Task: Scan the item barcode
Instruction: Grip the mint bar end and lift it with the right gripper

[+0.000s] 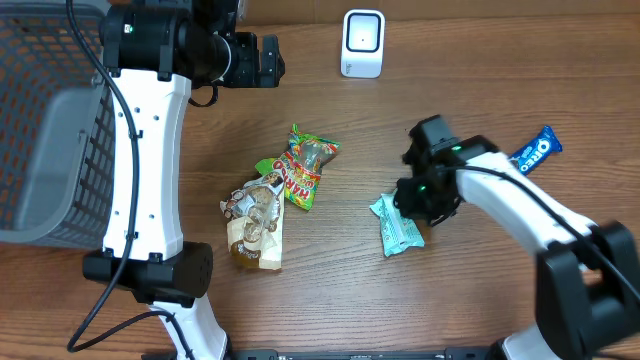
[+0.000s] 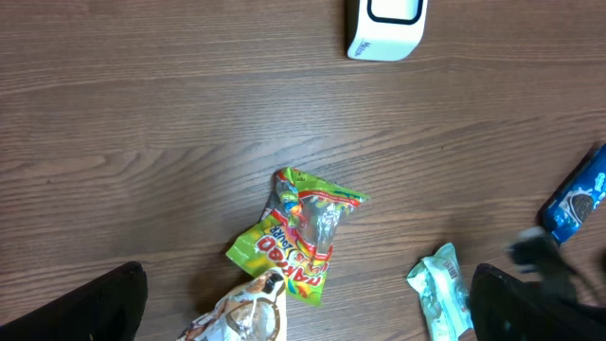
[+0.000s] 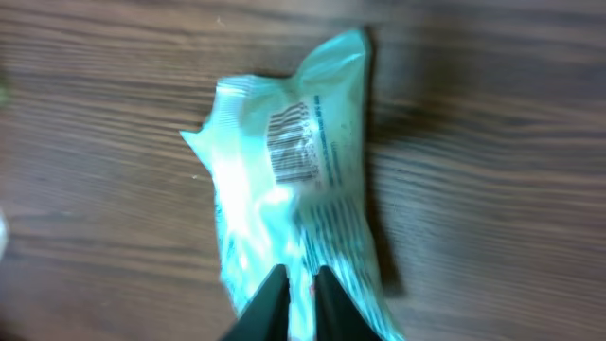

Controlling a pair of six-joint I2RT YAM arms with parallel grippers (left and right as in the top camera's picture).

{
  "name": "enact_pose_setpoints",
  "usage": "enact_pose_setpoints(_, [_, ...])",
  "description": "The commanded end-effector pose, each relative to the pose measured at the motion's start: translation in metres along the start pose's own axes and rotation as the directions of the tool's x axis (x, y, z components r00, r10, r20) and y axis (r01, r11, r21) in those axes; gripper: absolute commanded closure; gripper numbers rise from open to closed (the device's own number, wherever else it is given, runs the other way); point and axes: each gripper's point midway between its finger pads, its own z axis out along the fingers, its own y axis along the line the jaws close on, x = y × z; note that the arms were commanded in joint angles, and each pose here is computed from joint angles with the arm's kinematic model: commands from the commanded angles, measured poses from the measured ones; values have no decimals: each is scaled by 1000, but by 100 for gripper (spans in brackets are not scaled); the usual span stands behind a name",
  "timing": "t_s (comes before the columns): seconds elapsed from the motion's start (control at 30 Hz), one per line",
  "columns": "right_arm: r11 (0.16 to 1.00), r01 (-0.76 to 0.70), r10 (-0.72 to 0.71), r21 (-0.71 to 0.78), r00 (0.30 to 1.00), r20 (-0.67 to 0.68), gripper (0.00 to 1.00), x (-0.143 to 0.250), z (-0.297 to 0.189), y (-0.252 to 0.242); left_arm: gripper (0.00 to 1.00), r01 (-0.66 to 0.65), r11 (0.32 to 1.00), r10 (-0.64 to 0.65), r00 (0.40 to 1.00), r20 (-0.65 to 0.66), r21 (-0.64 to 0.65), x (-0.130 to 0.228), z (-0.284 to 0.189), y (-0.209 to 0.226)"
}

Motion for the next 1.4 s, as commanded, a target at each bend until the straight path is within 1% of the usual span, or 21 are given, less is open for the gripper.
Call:
enact_pose_setpoints(0.0, [999,-1,8,-37,981,194,81,-27,-64,-1,0,-9,1000,10,1000,19,-4,-2,-6,0])
enact_pose_setpoints(0.03, [999,1,10,-50,978,207,72,-26,-74,-6,0,-9,1000,10,1000,19,-4,-2,-6,0])
enact_pose_setpoints(0.07, [998,3,10,-63,979,206,66,-22,-81,-10,0,-9,1000,10,1000,19,-4,-2,-6,0])
enact_pose_setpoints(0.13, [996,16,-1,-86,985,175,58,-12,-87,-19,0,-9,1000,10,1000,19,-4,-2,-6,0])
enact_pose_setpoints(0.17, [995,24,-9,-97,988,156,51,-8,-87,-22,0,-9,1000,10,1000,19,-4,-2,-6,0])
enact_pose_setpoints(0.23, [989,57,-38,-139,990,132,42,-2,-81,-23,0,-9,1000,10,1000,19,-4,-2,-6,0])
enact_pose_setpoints(0.27, [985,71,-51,-159,991,128,40,0,-78,-21,0,-9,1000,10,1000,19,-4,-2,-6,0])
enact_pose_setpoints(0.43, [967,102,-76,-233,990,119,37,10,-46,-19,0,-9,1000,10,1000,19,-4,-2,-6,0])
enact_pose_setpoints(0.63, [964,122,-88,-235,985,151,38,15,-10,-30,0,-9,1000,10,1000,19,-4,-2,-6,0])
enact_pose_setpoints(0.77, [937,197,-144,-287,970,196,38,20,6,-24,0,-9,1000,10,1000,19,-4,-2,-6,0])
enact_pose_setpoints(0.9, [914,213,-146,-346,967,209,38,26,13,-17,0,-9,1000,10,1000,19,-4,-2,-6,0])
enact_pose_setpoints(1.03, [918,183,-120,-353,974,191,38,26,20,-19,0,-9,1000,10,1000,19,-4,-2,-6,0])
enact_pose_setpoints(1.2, [925,95,-45,-369,989,142,45,23,33,-21,0,-9,1000,10,1000,19,-4,-2,-6,0])
enact_pose_setpoints(1.37, [925,38,-1,-378,995,97,47,24,46,-21,0,-9,1000,10,1000,19,-4,-2,-6,0])
